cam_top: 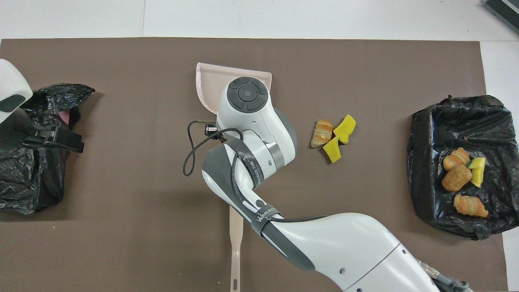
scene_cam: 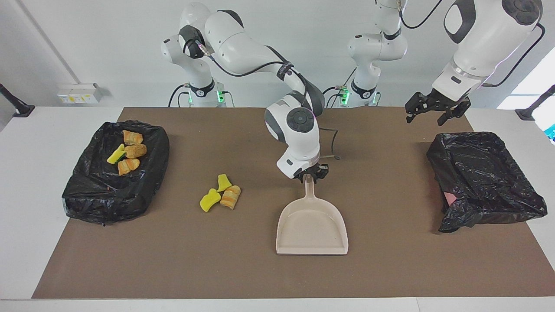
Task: Sweep and dump trash in bin
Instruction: 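Carry the empty dustpan back to the mat center and release it, then grasp the dustpan handle with the left gripper while the right gripper grasps the brush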
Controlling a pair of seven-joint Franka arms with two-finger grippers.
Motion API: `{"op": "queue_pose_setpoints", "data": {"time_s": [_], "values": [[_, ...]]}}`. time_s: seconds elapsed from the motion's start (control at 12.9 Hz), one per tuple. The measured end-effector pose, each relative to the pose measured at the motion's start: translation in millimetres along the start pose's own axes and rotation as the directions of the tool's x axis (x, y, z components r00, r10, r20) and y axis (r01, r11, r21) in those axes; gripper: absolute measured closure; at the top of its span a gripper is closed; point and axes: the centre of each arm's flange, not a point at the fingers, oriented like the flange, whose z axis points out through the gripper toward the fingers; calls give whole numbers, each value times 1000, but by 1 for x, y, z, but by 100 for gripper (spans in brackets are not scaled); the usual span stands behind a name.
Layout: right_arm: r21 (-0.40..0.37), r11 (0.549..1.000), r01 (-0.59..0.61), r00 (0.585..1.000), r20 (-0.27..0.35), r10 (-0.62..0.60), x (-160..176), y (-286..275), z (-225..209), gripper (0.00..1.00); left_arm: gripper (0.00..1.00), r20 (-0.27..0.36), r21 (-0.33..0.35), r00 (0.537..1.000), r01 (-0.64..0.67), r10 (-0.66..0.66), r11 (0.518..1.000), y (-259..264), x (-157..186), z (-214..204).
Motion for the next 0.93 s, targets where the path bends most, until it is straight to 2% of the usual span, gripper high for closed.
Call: {"op": "queue_pose_setpoints", "data": {"time_s": [0.23,0.39,0.62,0.77,0.93], "values": [[10,1000,9,1000,-17,-9,-15,2,-37,2,0,-2,0,1000,0,0,1000,0,0,0],[3,999,32,999,-8,-32,-49,6,-72,0,0,-14,1,1000,0,0,1000,0,1,-1],[-31,995,98,995,17,-97,-131,16,-100,0,0,-23,-13,1000,-14,14,1000,10,8,4],[-73,985,157,986,61,-153,-190,20,-87,0,0,-52,-13,997,-54,54,998,38,22,14],[-66,982,175,977,132,-166,-236,24,-58,0,0,-73,-11,994,-79,78,997,79,37,32]]}}
